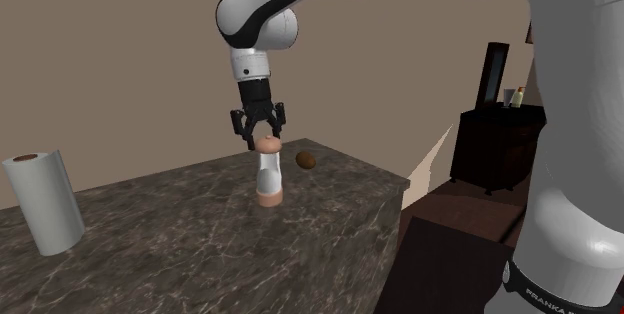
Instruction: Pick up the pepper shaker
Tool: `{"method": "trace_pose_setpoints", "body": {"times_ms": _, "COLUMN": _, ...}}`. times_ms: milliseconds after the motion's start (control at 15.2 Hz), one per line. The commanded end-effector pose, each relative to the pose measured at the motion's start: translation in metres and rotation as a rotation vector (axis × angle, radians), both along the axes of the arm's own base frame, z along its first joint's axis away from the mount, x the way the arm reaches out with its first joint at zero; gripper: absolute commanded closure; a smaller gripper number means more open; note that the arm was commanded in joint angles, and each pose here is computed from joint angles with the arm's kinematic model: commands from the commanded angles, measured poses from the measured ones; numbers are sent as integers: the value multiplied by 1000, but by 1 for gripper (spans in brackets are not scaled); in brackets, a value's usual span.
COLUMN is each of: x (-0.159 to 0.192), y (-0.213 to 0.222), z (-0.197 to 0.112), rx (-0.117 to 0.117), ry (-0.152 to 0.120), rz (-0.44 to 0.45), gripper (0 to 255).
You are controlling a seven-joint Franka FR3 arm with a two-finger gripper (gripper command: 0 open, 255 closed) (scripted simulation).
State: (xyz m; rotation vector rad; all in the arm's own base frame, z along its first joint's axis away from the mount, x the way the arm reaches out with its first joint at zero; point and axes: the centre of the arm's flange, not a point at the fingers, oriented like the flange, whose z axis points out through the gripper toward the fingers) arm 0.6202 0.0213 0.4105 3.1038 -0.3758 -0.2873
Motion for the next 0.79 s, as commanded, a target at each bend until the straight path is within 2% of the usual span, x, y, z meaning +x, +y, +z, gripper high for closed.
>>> {"method": "trace_pose_setpoints", "body": {"times_ms": 0, "x": 0, "y": 0, "z": 10, "rx": 0, "ry": 0, "rz": 0, "gripper": 255}}
{"method": "trace_pose_setpoints", "body": {"times_ms": 594, "x": 0, "y": 0, "z": 58, "rx": 0, "ry": 0, "rz": 0, "gripper": 255}}
{"method": "trace_pose_setpoints", "body": {"times_ms": 726, "x": 0, "y": 0, "z": 59, "rx": 0, "ry": 0, "rz": 0, "gripper": 255}}
